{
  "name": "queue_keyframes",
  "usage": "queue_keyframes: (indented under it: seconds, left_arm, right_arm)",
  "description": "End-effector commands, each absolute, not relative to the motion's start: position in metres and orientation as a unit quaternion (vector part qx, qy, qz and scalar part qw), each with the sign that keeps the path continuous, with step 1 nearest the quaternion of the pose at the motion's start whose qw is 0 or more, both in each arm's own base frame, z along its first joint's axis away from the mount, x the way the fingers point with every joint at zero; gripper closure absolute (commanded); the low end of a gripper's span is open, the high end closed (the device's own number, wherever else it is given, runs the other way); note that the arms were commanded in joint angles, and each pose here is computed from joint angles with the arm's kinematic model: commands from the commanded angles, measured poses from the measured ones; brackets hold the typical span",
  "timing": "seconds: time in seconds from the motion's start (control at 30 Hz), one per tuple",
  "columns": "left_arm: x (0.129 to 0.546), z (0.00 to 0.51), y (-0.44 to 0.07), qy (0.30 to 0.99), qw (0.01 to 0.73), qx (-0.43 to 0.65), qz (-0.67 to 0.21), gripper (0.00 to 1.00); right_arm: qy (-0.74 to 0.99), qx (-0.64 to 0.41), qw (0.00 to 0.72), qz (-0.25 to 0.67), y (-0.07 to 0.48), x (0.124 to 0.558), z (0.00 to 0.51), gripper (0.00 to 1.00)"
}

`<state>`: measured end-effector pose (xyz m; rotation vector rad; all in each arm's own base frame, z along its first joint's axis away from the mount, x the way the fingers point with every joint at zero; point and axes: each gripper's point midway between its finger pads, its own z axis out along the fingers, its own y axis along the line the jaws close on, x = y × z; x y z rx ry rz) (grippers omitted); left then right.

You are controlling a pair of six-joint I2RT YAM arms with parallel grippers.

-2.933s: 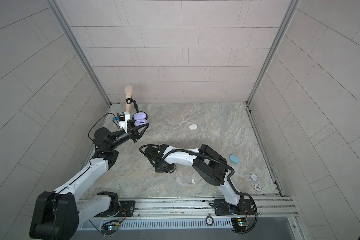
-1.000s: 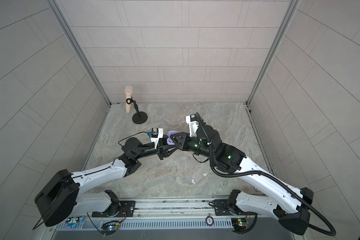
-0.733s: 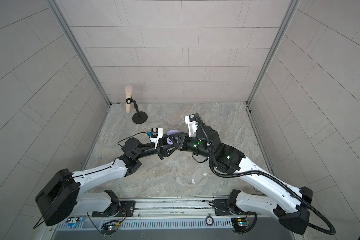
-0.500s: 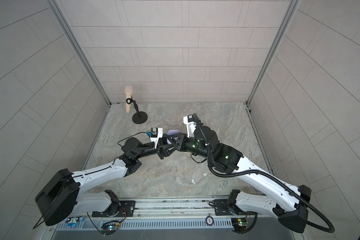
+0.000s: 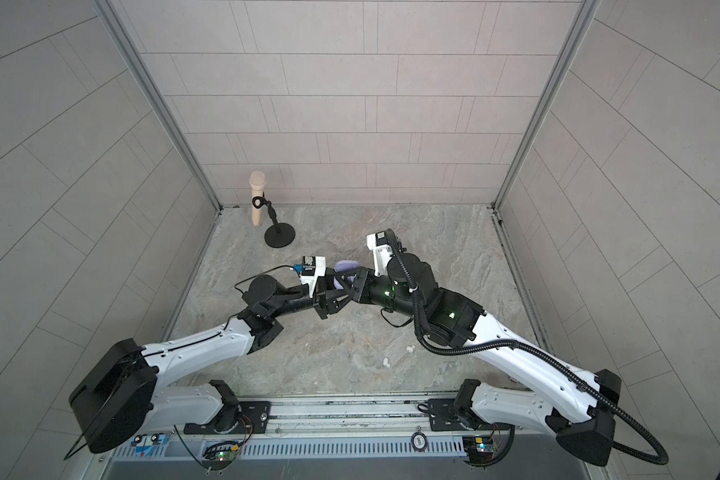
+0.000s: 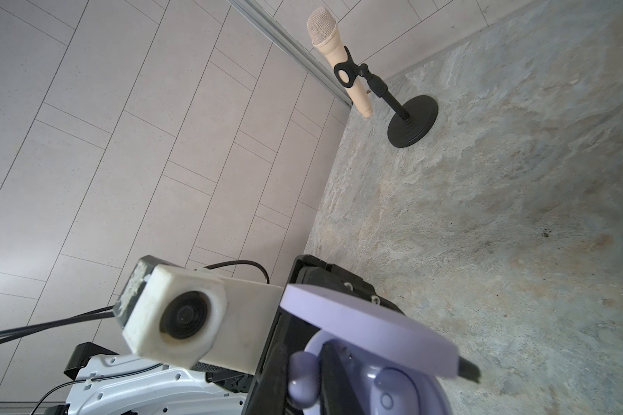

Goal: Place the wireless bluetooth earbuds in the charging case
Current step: 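Press the lavender earbud into the empty slot of the held case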

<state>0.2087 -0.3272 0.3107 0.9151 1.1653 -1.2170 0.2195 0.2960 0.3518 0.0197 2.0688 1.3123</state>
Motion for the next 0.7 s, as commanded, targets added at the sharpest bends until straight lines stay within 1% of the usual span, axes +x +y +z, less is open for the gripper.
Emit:
queue_keyframes:
  seconds: [0.0,0.13,0.4,0.47,0.67]
  left_arm:
    - [0.2022,0.3434,-0.3228,0.456,0.609,0.394,-0.517,1.0]
    - [0.2023,0.3456,-0.322,0.454,0.611,0.393,-0.515,1.0]
    - [0.2014,0.3459,-0.3211,0.455,0.613,0.394,-0.511,1.0]
    - [0.2019,0.3449,-0.3209,0.457,0.613,0.393,-0.511,1.0]
    - [0.2015,0.3462,-0.3198,0.456,0.615,0.392,-0.51,1.0]
  right_arm:
    - [0.798,0.017,0.333,0.502,0.295,0.2181,0.3478,0.9]
    - [0.803,0.021,0.333,0.494,0.2915,0.2181,0.3444,0.88]
    - [0.809,0.018,0.327,0.487,0.2909,0.2167,0.3413,0.76]
    - [0.811,0.019,0.327,0.485,0.2901,0.2165,0.3403,0.72]
    - [0.814,0.023,0.328,0.479,0.286,0.2158,0.3387,0.65]
